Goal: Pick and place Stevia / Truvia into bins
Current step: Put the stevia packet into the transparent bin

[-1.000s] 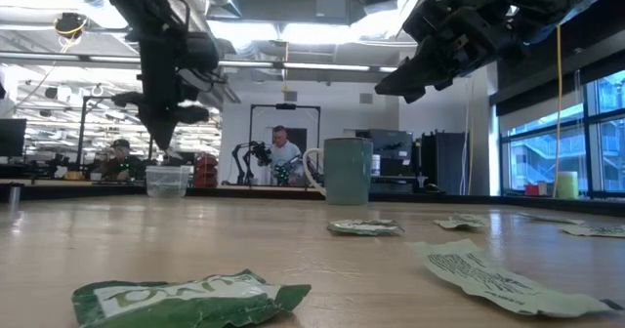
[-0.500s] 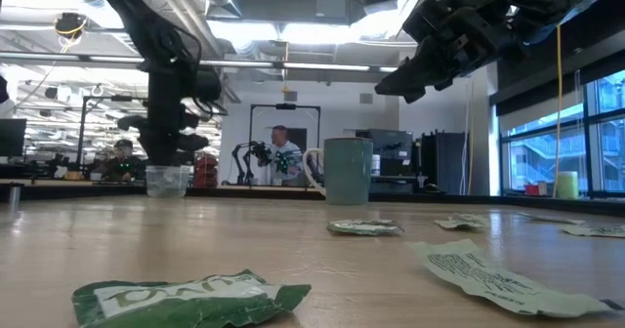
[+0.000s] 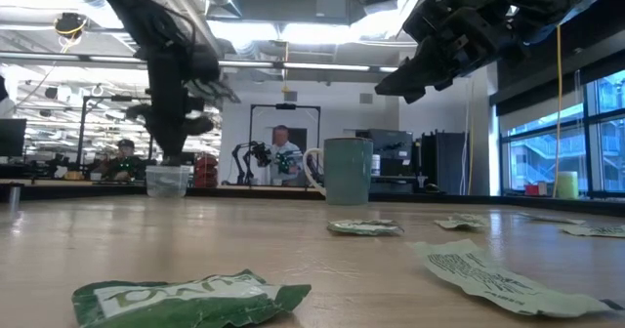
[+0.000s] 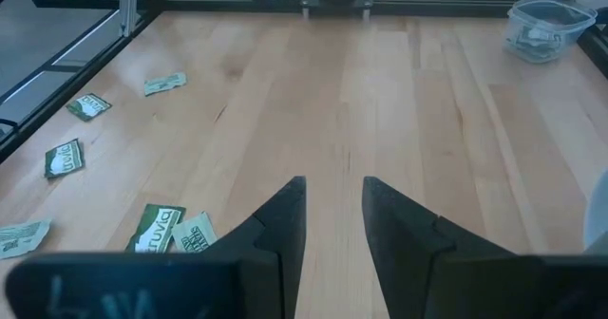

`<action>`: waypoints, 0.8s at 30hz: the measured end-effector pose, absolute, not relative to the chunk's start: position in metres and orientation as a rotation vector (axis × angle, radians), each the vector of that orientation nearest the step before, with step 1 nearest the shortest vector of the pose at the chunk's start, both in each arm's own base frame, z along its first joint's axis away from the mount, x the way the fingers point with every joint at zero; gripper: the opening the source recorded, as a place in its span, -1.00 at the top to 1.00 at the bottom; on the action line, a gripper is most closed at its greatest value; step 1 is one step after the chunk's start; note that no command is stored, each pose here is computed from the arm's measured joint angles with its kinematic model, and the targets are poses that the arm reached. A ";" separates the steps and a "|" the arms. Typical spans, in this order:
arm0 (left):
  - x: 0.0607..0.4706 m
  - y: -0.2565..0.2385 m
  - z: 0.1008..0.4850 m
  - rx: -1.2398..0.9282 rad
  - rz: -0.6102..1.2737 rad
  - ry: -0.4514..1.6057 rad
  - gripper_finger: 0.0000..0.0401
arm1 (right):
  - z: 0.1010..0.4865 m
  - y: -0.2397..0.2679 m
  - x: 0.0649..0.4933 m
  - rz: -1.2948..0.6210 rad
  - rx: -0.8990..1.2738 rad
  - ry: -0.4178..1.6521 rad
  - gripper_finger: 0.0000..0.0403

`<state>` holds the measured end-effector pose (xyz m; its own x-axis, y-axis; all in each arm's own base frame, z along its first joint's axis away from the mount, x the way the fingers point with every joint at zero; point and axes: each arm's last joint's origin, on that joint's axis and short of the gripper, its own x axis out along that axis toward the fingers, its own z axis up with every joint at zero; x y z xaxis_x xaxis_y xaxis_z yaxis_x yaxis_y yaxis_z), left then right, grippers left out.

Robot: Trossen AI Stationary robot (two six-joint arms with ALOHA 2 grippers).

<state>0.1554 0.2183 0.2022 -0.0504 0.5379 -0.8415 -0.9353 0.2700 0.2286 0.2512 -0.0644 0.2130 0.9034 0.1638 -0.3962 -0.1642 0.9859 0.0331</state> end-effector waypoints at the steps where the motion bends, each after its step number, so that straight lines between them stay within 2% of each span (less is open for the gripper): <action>1: 0.156 0.216 0.207 -0.482 1.270 1.016 0.53 | 0.213 -0.064 0.251 0.170 -0.001 0.409 0.46; 5: 0.159 0.206 0.224 -0.422 1.223 0.949 0.54 | 0.213 -0.064 0.251 0.170 -0.001 0.409 0.46; 9: 0.168 0.192 0.240 -0.362 1.059 0.879 0.55 | 0.213 -0.064 0.251 0.170 -0.001 0.409 0.46; 19: 0.209 0.135 0.250 -0.243 0.285 0.832 0.60 | 0.213 -0.064 0.251 0.169 -0.001 0.409 0.46; 24: 0.227 0.092 0.248 -0.175 0.049 0.882 0.62 | 0.213 -0.064 0.251 0.170 -0.001 0.409 0.46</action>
<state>0.2270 0.0921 0.2477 0.6354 -0.0293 -0.7716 -0.1146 0.9846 -0.1317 0.2512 -0.0643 0.2131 0.9037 0.1641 -0.3955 -0.1647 0.9858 0.0328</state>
